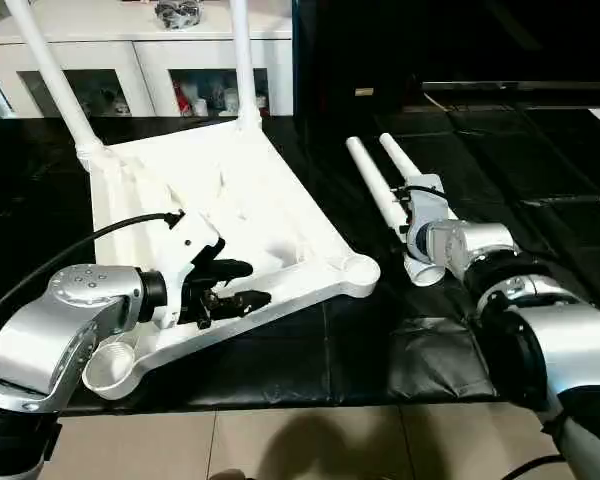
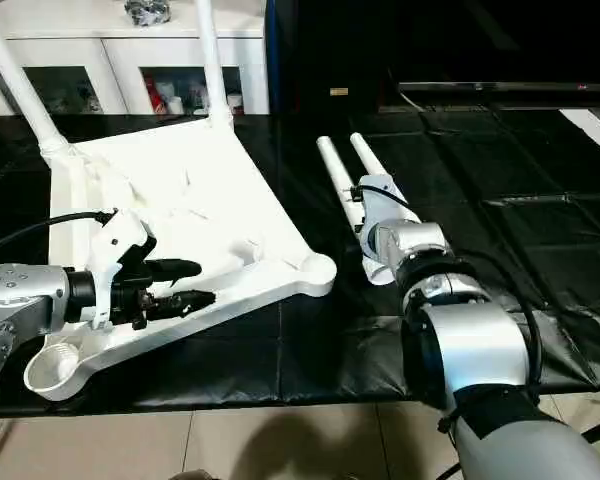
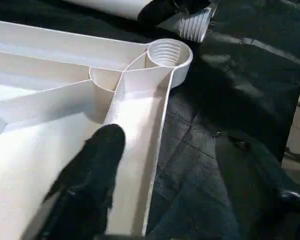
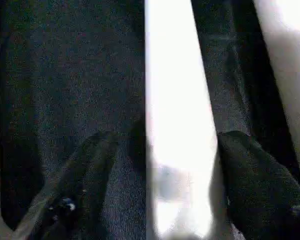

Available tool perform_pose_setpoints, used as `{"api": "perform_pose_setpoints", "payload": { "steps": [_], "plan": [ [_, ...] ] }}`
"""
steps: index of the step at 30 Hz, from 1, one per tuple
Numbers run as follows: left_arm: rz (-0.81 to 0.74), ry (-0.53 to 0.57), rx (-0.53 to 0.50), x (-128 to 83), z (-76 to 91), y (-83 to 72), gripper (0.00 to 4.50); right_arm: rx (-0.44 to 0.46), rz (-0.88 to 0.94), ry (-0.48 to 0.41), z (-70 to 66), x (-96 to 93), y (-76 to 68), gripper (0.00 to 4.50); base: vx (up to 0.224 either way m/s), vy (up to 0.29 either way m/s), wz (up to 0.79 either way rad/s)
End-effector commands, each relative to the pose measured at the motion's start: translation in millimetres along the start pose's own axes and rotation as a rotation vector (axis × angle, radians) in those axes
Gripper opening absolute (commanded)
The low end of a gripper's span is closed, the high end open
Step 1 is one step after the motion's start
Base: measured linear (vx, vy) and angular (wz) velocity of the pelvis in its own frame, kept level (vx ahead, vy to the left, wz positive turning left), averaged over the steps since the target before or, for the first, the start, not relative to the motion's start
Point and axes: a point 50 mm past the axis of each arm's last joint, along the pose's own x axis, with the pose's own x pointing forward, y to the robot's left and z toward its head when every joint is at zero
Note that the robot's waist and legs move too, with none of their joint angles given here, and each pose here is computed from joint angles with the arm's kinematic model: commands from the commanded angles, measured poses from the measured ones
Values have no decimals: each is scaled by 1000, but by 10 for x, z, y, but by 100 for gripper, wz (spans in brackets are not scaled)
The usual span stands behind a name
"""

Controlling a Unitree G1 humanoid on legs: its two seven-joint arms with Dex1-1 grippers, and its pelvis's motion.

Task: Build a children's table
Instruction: Pick table leg

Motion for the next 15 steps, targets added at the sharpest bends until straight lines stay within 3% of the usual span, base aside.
{"api": "perform_pose_setpoints", "payload": {
  "steps": [1,11,15],
  "plan": [
    [16,2,14,-37,33,14,354,0,-2,23,-2,-12,-23,306,0,0,0],
    [-8,0,18,-11,47,13,445,-16,-7,35,15,-37,-88,213,0,0,0],
    [-14,0,22,14,50,13,450,-15,-10,37,3,-37,-109,189,0,0,0]
  ]
}}
